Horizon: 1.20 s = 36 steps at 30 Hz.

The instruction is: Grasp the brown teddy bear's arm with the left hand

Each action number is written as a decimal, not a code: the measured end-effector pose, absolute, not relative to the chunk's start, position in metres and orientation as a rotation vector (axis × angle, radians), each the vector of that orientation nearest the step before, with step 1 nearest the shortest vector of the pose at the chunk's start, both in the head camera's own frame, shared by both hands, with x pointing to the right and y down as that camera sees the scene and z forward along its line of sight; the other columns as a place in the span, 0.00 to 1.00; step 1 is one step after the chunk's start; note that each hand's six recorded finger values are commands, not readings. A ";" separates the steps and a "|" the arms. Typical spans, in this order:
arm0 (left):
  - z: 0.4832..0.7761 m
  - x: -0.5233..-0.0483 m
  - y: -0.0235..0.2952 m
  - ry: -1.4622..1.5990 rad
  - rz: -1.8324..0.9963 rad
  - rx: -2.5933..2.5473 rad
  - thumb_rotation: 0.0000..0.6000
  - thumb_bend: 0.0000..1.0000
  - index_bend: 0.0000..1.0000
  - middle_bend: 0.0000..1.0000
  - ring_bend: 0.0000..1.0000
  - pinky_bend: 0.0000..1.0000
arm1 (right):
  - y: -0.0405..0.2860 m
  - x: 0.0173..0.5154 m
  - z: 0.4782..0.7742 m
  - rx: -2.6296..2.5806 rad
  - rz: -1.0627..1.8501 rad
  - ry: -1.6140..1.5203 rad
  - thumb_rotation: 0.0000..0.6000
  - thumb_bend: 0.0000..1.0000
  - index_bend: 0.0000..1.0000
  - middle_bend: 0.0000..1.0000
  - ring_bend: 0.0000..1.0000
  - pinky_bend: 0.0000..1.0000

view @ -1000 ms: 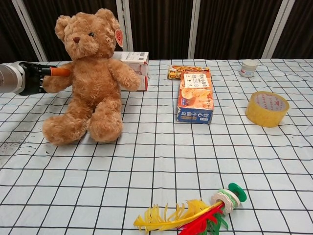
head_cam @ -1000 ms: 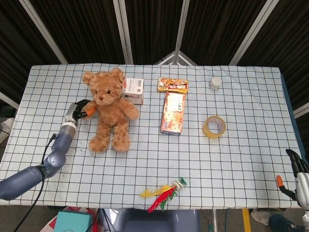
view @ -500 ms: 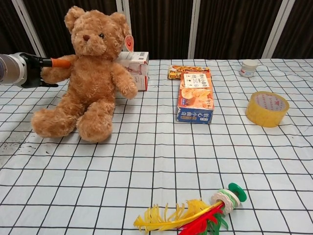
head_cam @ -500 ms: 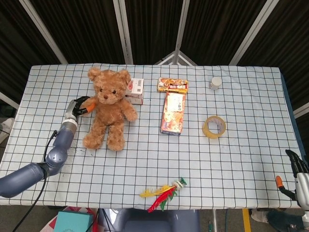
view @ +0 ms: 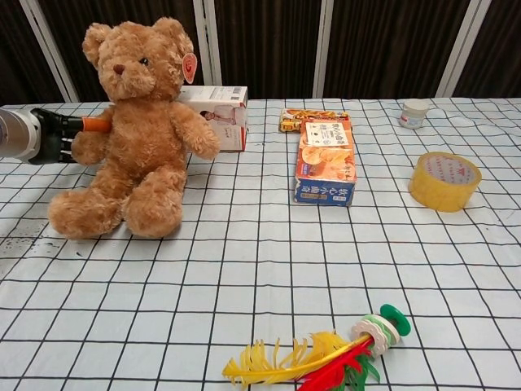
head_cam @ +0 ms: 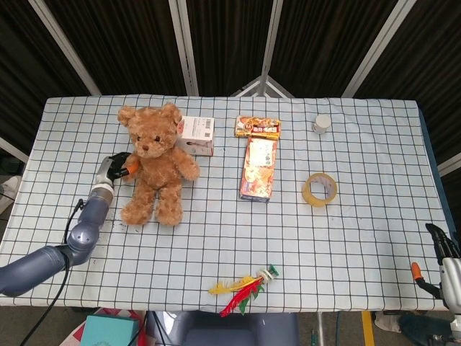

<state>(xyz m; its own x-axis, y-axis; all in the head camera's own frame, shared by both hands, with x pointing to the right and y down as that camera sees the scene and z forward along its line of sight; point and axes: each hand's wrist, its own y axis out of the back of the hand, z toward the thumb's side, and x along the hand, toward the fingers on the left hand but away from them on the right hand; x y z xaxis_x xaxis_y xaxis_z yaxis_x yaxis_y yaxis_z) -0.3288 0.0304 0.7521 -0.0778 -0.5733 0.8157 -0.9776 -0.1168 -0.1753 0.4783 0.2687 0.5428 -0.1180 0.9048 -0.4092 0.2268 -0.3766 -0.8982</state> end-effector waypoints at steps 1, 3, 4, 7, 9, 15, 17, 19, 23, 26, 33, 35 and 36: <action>0.751 -0.327 0.029 -1.674 1.085 1.718 1.00 0.56 0.48 0.44 0.00 0.02 | 0.268 0.478 0.543 -1.586 1.537 -1.266 1.00 0.42 0.03 0.11 0.19 0.04; 0.749 -0.324 0.025 -1.679 1.073 1.728 1.00 0.56 0.48 0.44 0.00 0.02 | 0.268 0.478 0.543 -1.586 1.536 -1.268 1.00 0.42 0.03 0.11 0.19 0.04; 0.746 -0.322 0.022 -1.681 1.066 1.737 1.00 0.55 0.48 0.44 0.00 0.02 | 0.268 0.478 0.543 -1.587 1.535 -1.269 1.00 0.42 0.03 0.11 0.19 0.04; 0.741 -0.316 0.017 -1.681 1.057 1.764 1.00 0.55 0.48 0.44 0.00 0.02 | 0.268 0.478 0.543 -1.589 1.536 -1.270 1.00 0.42 0.03 0.11 0.19 0.04; 0.738 -0.313 0.015 -1.680 1.054 1.779 1.00 0.55 0.48 0.44 0.00 0.02 | 0.268 0.479 0.544 -1.591 1.536 -1.269 1.00 0.42 0.03 0.11 0.19 0.04; 0.741 -0.312 0.020 -1.675 1.078 1.782 1.00 0.55 0.48 0.44 0.00 0.02 | 0.268 0.479 0.542 -1.590 1.528 -1.276 1.00 0.42 0.03 0.11 0.19 0.04; 0.745 -0.315 0.024 -1.672 1.097 1.768 1.00 0.55 0.48 0.44 0.00 0.02 | 0.268 0.479 0.542 -1.591 1.528 -1.278 1.00 0.42 0.03 0.11 0.19 0.04; 0.749 -0.318 0.027 -1.672 1.106 1.749 1.00 0.55 0.48 0.44 0.00 0.02 | 0.268 0.479 0.541 -1.591 1.528 -1.279 1.00 0.42 0.03 0.11 0.19 0.04; 0.752 -0.319 0.027 -1.674 1.109 1.733 1.00 0.55 0.48 0.44 0.00 0.02 | 0.268 0.479 0.541 -1.592 1.528 -1.279 1.00 0.42 0.03 0.11 0.19 0.04; 0.748 -0.313 0.021 -1.674 1.099 1.752 1.00 0.55 0.48 0.44 0.00 0.02 | 0.268 0.479 0.542 -1.591 1.530 -1.278 1.00 0.42 0.03 0.11 0.19 0.04; 0.736 -0.304 0.012 -1.685 1.089 1.797 1.00 0.55 0.48 0.44 0.00 0.02 | 0.268 0.479 0.542 -1.591 1.529 -1.278 1.00 0.42 0.03 0.11 0.19 0.04; 0.737 -0.306 0.015 -1.685 1.106 1.793 1.00 0.55 0.48 0.44 0.00 0.02 | 0.267 0.479 0.541 -1.590 1.526 -1.279 1.00 0.42 0.03 0.11 0.19 0.04; 0.738 -0.307 0.017 -1.684 1.109 1.786 1.00 0.55 0.48 0.44 0.00 0.02 | 0.267 0.479 0.541 -1.589 1.525 -1.280 1.00 0.42 0.03 0.11 0.19 0.04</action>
